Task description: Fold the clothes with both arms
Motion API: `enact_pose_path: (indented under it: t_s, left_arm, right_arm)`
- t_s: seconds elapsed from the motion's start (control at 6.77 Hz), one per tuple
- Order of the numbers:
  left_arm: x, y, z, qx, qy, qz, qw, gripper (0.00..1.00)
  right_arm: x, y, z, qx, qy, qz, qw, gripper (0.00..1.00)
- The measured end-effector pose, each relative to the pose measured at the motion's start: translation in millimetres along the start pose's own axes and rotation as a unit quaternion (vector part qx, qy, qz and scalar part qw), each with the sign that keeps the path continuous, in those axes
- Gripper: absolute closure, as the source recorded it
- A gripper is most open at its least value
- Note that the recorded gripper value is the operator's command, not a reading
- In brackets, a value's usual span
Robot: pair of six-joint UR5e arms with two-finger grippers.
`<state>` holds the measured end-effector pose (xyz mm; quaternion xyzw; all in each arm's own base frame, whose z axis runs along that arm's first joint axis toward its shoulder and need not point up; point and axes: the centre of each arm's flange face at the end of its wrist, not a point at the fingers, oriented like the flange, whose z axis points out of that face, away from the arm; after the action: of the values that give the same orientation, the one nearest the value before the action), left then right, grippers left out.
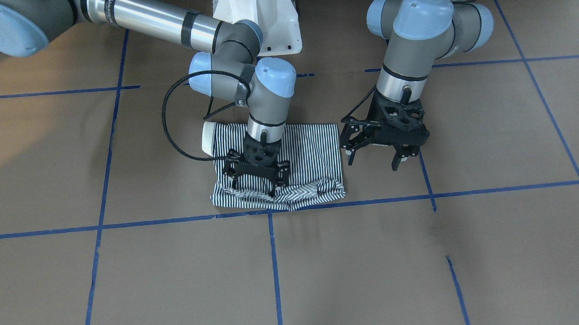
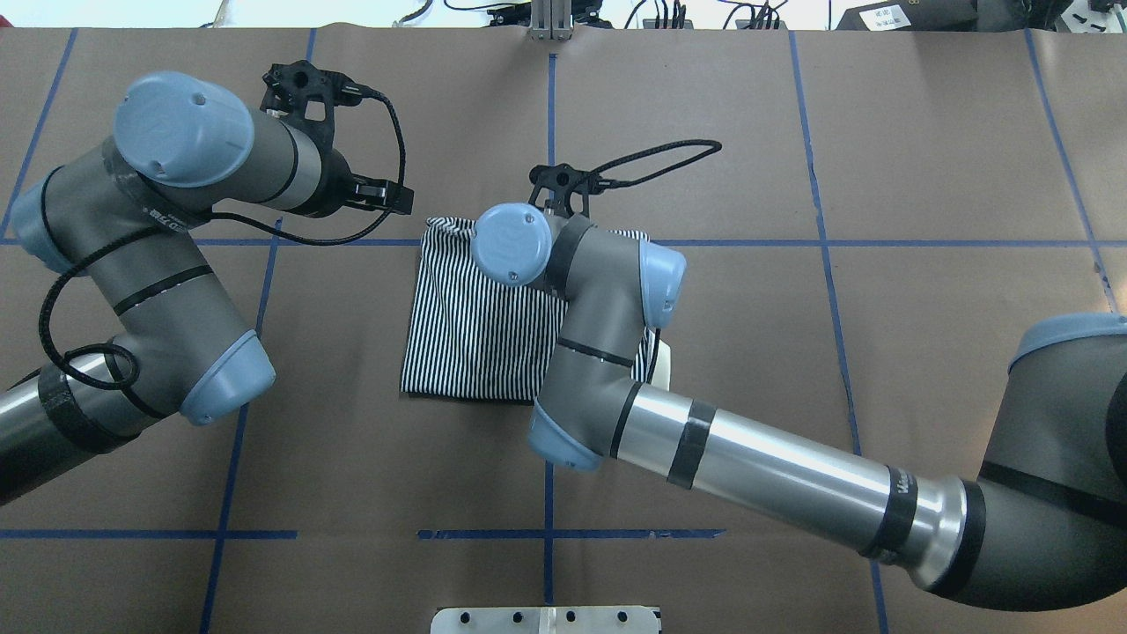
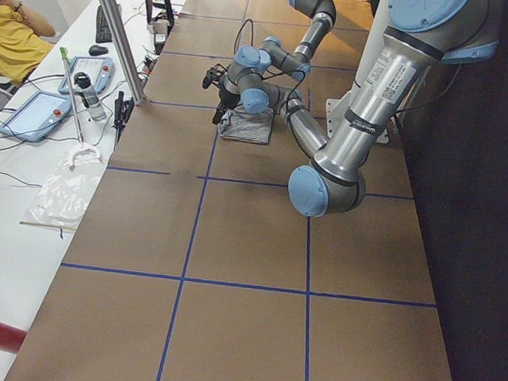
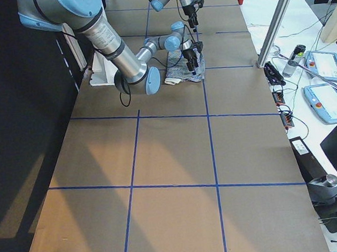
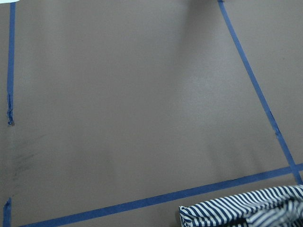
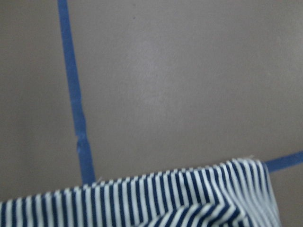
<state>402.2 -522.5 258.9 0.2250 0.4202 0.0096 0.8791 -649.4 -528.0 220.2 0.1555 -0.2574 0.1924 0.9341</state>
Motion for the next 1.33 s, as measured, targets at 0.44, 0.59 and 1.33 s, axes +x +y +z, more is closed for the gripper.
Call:
enact_pose_path:
  t_s: [0.44, 0.59, 1.33]
  left_arm:
    - [3.6, 6.0, 12.2, -0.01, -0.005, -0.018, 0.9998, 0.0]
    - [18.5, 12.2, 32.9, -0.023, -0.011, -0.035, 0.9991, 0.0]
    - [68.2, 4.8, 129.6, -0.032, -0.081, -0.074, 0.9935, 0.0]
  right_arm:
    - [23.4, -96.8, -4.0, -0.038, -0.004, -0.008, 0.9992, 0.0]
    - [27.7, -110.1, -9.5, -0.053, -0.013, -0.009, 0.9985, 0.0]
    - [58.4, -111.8, -7.5, -0.06, -0.023, -0.007, 0.9979, 0.0]
